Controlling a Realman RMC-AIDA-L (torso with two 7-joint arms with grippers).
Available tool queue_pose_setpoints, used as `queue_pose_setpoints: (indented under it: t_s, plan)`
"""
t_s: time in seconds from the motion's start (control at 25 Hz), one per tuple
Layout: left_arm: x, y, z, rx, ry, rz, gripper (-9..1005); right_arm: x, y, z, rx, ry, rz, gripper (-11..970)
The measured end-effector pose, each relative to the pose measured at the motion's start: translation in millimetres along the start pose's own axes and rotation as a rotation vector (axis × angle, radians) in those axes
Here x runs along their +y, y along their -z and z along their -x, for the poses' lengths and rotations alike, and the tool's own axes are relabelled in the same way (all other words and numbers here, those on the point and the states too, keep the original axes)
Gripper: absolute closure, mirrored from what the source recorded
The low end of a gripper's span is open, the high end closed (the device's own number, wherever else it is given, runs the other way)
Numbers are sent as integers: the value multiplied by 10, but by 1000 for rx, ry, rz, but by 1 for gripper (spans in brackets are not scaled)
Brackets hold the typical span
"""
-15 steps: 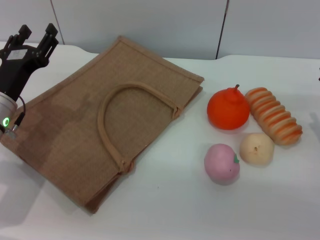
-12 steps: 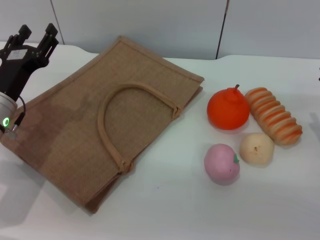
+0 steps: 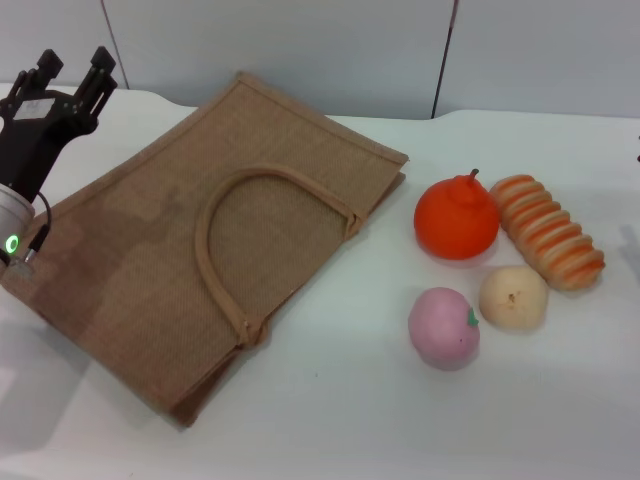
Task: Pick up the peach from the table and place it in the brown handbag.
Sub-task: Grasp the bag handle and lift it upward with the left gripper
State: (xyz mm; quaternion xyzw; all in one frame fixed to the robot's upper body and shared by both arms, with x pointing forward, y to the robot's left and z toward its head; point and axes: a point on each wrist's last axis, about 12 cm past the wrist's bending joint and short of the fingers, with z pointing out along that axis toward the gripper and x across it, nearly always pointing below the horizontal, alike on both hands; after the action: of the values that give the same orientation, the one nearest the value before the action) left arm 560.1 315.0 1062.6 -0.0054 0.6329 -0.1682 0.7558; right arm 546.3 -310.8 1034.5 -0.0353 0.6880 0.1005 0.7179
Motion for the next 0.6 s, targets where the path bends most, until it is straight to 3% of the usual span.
queue_pose_setpoints:
  t_s: [0.2, 0.44, 0.6]
  plan:
    - [-19, -26, 5, 25, 43, -48, 278, -1, 2, -1, 0, 0, 0, 130]
    - [22, -155, 112, 107, 177, -173, 284, -6, 10, -5, 2, 1, -1, 130]
    - [91, -308, 248, 231, 322, -262, 288, -11, 13, -5, 3, 3, -1, 131]
